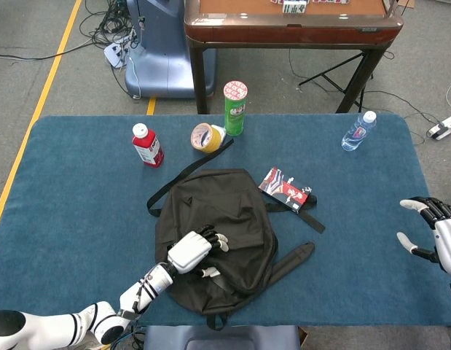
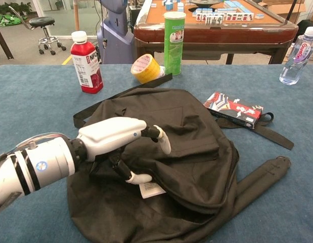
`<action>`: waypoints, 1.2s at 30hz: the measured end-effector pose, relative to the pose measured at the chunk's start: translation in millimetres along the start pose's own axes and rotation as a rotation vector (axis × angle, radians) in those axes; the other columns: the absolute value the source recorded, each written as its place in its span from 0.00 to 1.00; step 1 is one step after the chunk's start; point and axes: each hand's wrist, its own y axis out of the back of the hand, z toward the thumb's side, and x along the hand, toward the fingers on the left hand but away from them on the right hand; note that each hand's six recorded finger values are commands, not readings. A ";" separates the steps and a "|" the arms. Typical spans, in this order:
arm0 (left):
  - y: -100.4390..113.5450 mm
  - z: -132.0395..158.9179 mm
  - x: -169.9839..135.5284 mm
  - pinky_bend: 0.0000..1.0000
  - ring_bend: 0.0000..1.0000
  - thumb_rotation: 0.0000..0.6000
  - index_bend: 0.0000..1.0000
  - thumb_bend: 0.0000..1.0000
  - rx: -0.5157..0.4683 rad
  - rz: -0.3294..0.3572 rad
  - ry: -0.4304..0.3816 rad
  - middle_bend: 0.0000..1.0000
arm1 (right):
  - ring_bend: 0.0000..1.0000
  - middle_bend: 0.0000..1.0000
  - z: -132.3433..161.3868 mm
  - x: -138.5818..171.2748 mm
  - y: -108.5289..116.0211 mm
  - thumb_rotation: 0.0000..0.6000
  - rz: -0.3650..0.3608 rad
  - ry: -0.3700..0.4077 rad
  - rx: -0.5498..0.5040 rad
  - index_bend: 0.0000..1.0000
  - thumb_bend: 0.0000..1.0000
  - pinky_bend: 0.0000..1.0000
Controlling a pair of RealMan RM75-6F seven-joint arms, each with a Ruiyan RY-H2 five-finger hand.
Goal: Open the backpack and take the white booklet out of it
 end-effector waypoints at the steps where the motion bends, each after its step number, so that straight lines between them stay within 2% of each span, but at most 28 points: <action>1: 1.8 -3.0 0.4 0.15 0.32 1.00 0.52 0.53 -0.001 0.008 0.014 0.33 | 0.23 0.29 0.0 0.0 0.3 1.00 -0.001 0.000 -0.001 0.30 0.22 0.32; 3: 4.9 -8.4 0.9 0.16 0.36 1.00 0.56 0.66 0.004 0.021 0.037 0.40 | 0.23 0.29 0.0 0.2 1.2 1.00 -0.005 0.002 -0.002 0.30 0.22 0.32; 6: 8.6 -14.2 0.6 0.18 0.42 1.00 0.63 0.77 0.037 0.027 0.052 0.48 | 0.23 0.29 -0.3 0.3 1.9 1.00 -0.008 0.004 -0.005 0.30 0.22 0.32; 11: 13.2 -21.7 -3.2 0.21 0.48 1.00 0.72 0.85 0.095 0.018 0.065 0.57 | 0.23 0.29 -0.5 0.6 2.6 1.00 -0.012 0.007 -0.011 0.30 0.22 0.32; 13: 13.4 -21.8 -5.2 0.23 0.53 1.00 0.77 0.88 0.108 0.009 0.065 0.65 | 0.23 0.29 -0.8 0.7 2.5 1.00 -0.014 0.008 -0.014 0.30 0.22 0.32; 16: 13.2 -19.7 -7.8 0.26 0.61 1.00 0.82 0.91 0.110 -0.004 0.063 0.74 | 0.23 0.29 -0.6 0.7 2.3 1.00 -0.014 0.012 -0.017 0.30 0.22 0.32; 19: 14.1 -14.3 -10.1 0.28 0.65 1.00 0.84 0.92 0.070 -0.012 0.058 0.78 | 0.23 0.29 0.2 1.1 2.1 1.00 -0.011 0.019 -0.019 0.30 0.22 0.32; 29: 27.4 31.4 -20.9 0.29 0.65 1.00 0.84 0.93 -0.154 -0.080 -0.026 0.78 | 0.23 0.29 10.8 3.1 -4.6 1.00 0.045 0.069 -0.040 0.30 0.22 0.32; 36: 41.1 72.3 -29.4 0.30 0.65 1.00 0.84 0.93 -0.233 -0.112 -0.122 0.78 | 0.23 0.29 18.5 3.3 -7.4 1.00 0.068 0.104 -0.048 0.30 0.23 0.32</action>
